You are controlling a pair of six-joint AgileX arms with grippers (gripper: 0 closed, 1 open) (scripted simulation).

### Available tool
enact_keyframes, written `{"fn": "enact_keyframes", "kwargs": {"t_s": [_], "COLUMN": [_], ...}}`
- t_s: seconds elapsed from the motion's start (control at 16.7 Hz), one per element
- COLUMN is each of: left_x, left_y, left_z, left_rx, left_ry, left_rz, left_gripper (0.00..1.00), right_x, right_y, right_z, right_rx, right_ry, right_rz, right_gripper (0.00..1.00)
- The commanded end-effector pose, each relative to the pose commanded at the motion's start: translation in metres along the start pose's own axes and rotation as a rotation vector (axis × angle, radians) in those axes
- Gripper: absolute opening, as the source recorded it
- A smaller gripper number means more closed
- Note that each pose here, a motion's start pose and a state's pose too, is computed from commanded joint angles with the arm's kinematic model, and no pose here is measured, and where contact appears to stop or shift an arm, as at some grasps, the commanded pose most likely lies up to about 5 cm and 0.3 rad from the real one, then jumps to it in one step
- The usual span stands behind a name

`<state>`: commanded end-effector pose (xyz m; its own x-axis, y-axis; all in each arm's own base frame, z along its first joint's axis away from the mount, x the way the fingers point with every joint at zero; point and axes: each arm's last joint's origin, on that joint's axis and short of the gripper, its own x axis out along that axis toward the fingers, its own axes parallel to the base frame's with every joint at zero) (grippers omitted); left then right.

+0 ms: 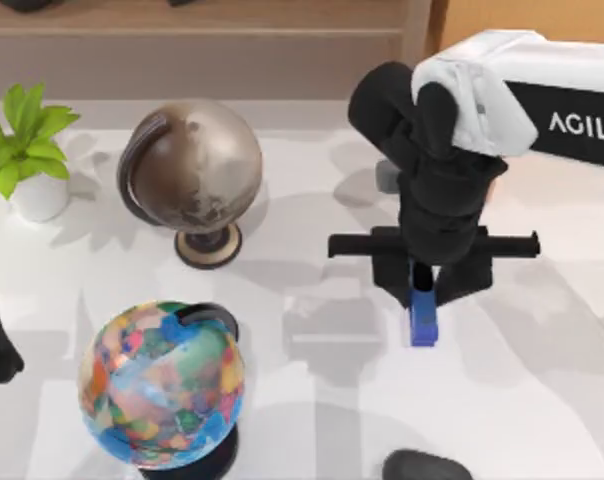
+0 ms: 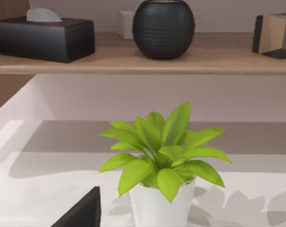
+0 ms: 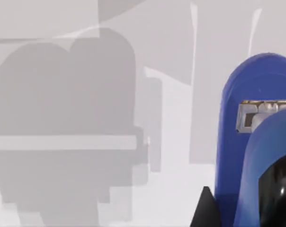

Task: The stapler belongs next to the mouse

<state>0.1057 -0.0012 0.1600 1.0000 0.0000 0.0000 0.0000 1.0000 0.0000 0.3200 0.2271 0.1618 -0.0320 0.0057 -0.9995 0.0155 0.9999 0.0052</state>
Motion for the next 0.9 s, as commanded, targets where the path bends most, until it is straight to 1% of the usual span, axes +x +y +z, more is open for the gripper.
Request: {"fn": "enact_keyframes", "kwargs": {"t_s": [0.48,0.9], "left_x": [0.0,0.0], "left_y": [0.0,0.0], "left_z": [0.0,0.0], "left_rx": [0.0,0.0], "left_ry": [0.0,0.0], "left_rz": [0.0,0.0], "left_gripper": [1.0,1.0], "right_x": [0.014,0.01], "right_y": [-0.001,0.002], "right_z": [-0.004,0.001], "right_rx": [-0.002,-0.009], "right_ry": [0.049,-0.037], "right_rz": [-0.005,0.025], "right_gripper": [0.0,0.0]}}
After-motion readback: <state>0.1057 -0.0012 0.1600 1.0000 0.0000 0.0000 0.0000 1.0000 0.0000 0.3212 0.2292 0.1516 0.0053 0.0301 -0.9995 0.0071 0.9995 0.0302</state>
